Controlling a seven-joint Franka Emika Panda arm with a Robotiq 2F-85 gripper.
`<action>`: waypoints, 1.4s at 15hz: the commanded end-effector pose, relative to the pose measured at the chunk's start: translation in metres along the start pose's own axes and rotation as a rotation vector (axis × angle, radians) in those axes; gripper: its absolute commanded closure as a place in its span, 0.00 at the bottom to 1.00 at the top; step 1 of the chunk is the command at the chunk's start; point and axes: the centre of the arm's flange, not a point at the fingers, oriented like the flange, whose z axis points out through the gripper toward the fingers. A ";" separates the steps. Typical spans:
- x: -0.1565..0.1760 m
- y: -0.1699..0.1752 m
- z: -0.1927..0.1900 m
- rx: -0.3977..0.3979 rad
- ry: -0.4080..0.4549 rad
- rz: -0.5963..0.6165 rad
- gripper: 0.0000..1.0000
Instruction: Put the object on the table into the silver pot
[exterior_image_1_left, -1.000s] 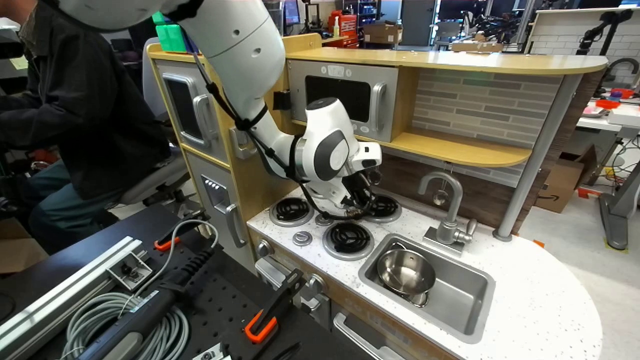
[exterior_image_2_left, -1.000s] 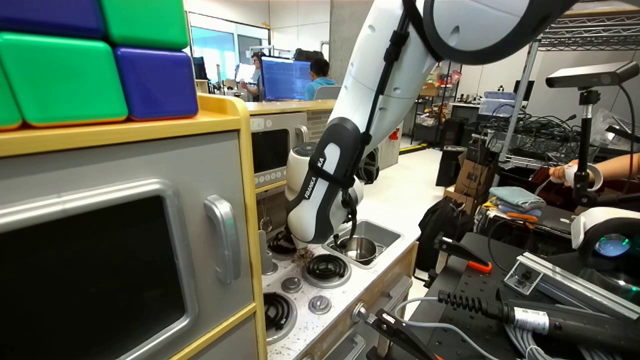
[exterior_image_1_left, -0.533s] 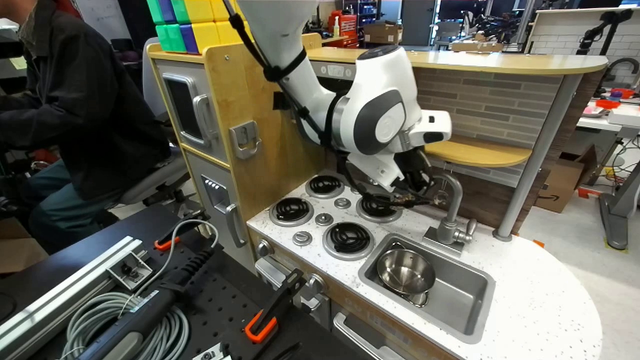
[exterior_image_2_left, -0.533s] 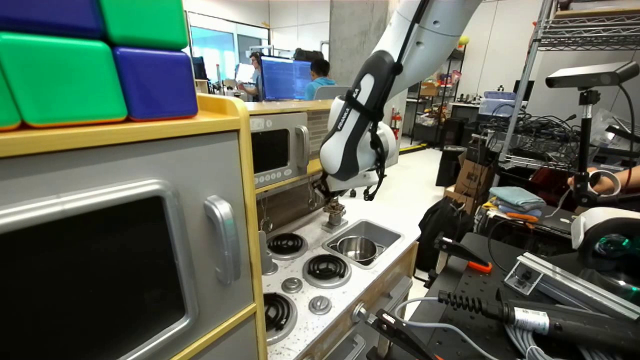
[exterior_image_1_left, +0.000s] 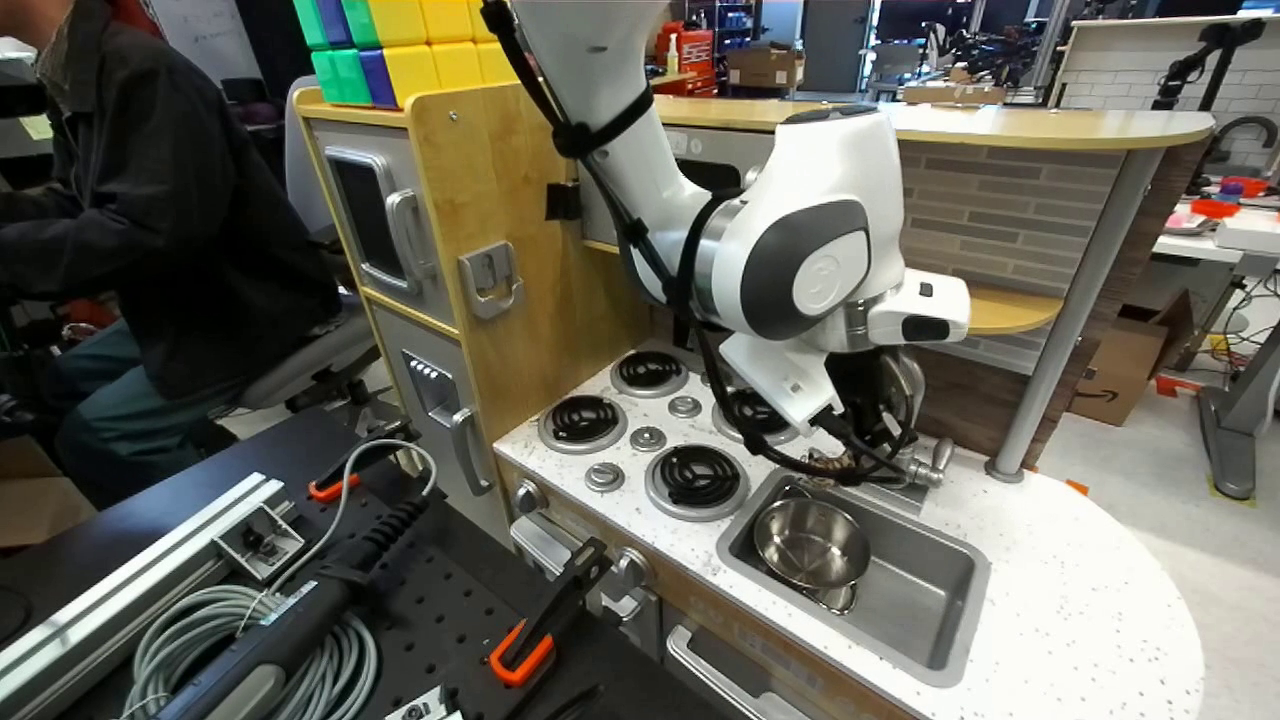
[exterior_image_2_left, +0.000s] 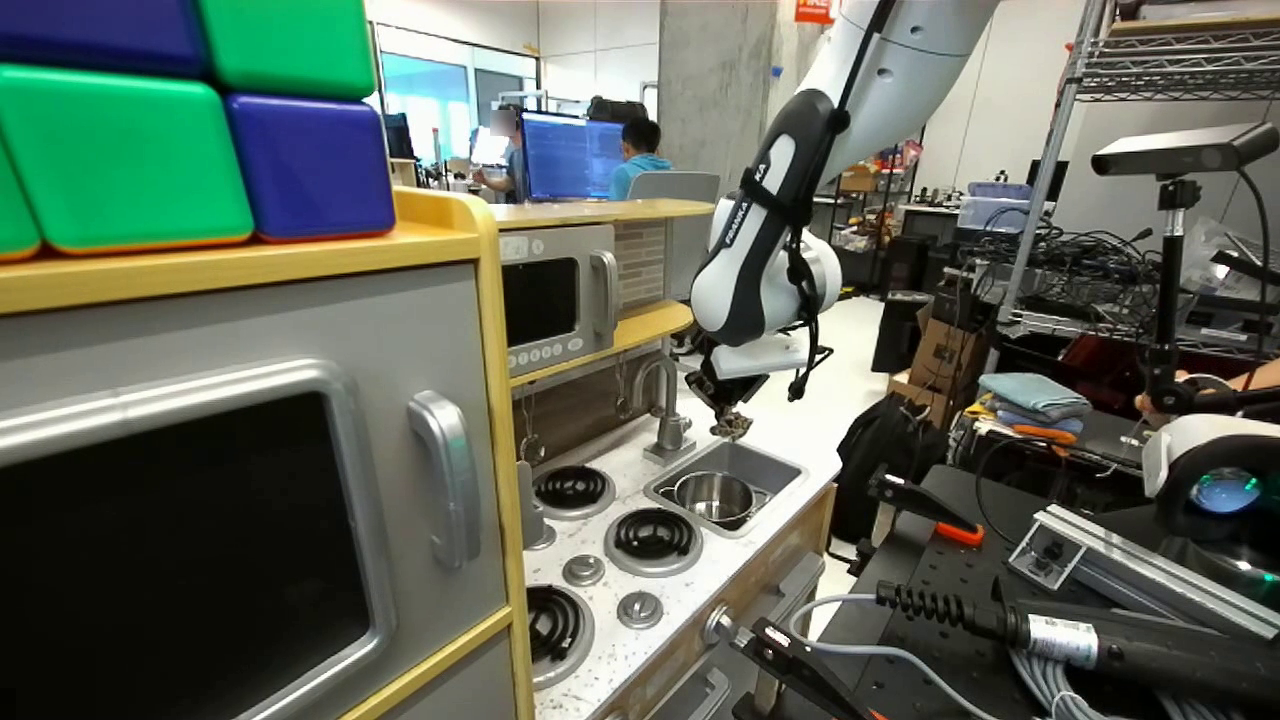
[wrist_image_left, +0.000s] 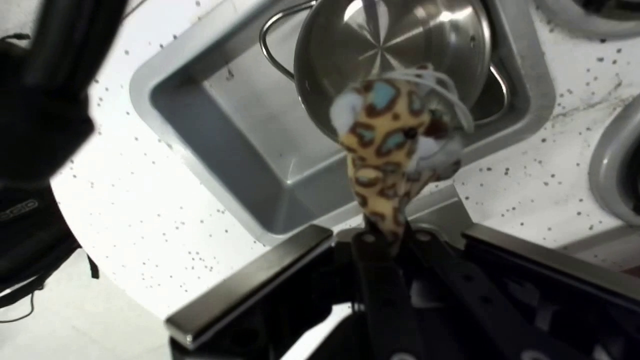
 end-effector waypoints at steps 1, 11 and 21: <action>-0.019 -0.006 0.006 0.004 -0.072 -0.003 0.99; -0.022 -0.007 -0.013 -0.059 -0.237 -0.031 0.21; -0.002 0.025 -0.142 -0.006 -0.557 -0.190 0.00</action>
